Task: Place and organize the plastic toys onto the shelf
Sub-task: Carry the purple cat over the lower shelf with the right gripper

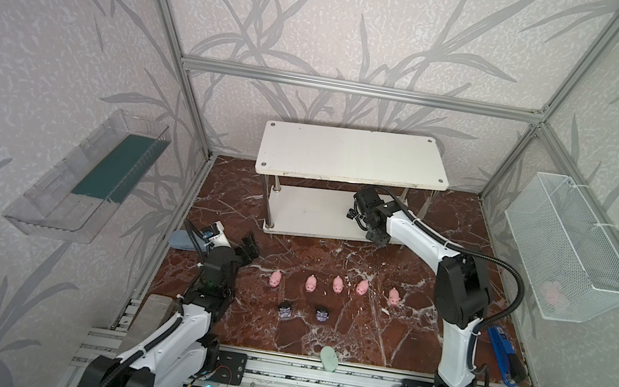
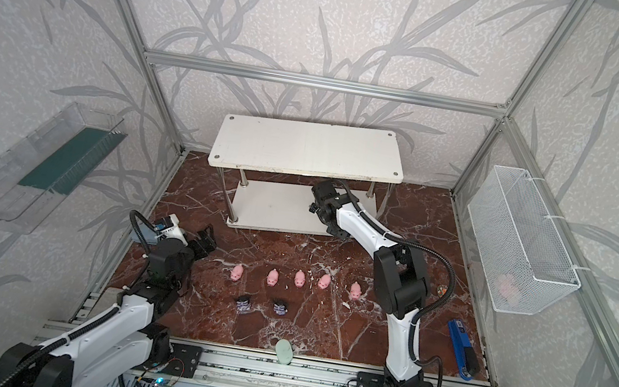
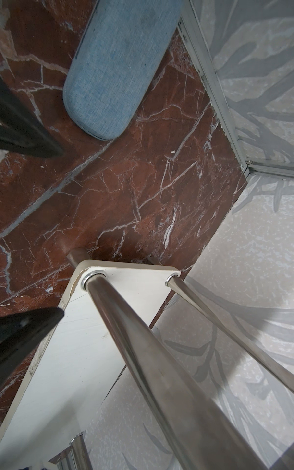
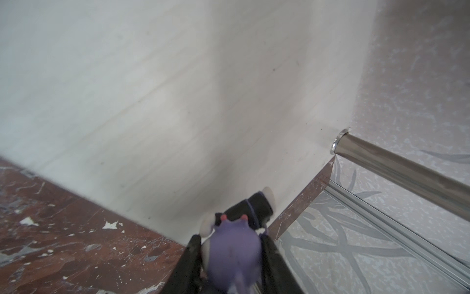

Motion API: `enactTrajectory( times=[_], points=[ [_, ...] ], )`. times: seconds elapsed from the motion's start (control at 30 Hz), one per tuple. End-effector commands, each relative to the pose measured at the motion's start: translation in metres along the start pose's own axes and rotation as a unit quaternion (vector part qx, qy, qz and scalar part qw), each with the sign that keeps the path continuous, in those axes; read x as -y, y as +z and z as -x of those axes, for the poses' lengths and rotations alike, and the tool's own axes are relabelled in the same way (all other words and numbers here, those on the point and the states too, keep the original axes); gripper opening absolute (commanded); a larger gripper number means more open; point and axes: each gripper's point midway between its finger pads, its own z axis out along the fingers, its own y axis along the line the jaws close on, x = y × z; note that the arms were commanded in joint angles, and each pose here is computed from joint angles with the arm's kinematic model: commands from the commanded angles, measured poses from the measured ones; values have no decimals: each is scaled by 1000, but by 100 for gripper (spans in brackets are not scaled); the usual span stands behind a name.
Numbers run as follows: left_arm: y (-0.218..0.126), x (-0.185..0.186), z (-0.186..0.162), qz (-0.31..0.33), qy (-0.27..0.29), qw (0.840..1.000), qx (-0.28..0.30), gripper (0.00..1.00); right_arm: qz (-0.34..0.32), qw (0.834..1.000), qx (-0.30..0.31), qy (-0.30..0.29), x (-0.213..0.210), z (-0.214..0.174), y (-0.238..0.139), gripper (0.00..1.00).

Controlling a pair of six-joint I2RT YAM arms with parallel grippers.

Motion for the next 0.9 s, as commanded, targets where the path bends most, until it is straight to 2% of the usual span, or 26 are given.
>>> enactTrajectory(
  times=[0.0, 0.87],
  points=[
    [0, -2, 0, -1, -8, 1000, 3, 90, 8, 1000, -11, -10, -1, -2, 2, 25],
    [2, -6, -3, 5, -12, 1000, -1, 90, 4, 1000, -11, -4, 1, 1, 3, 40]
  ],
)
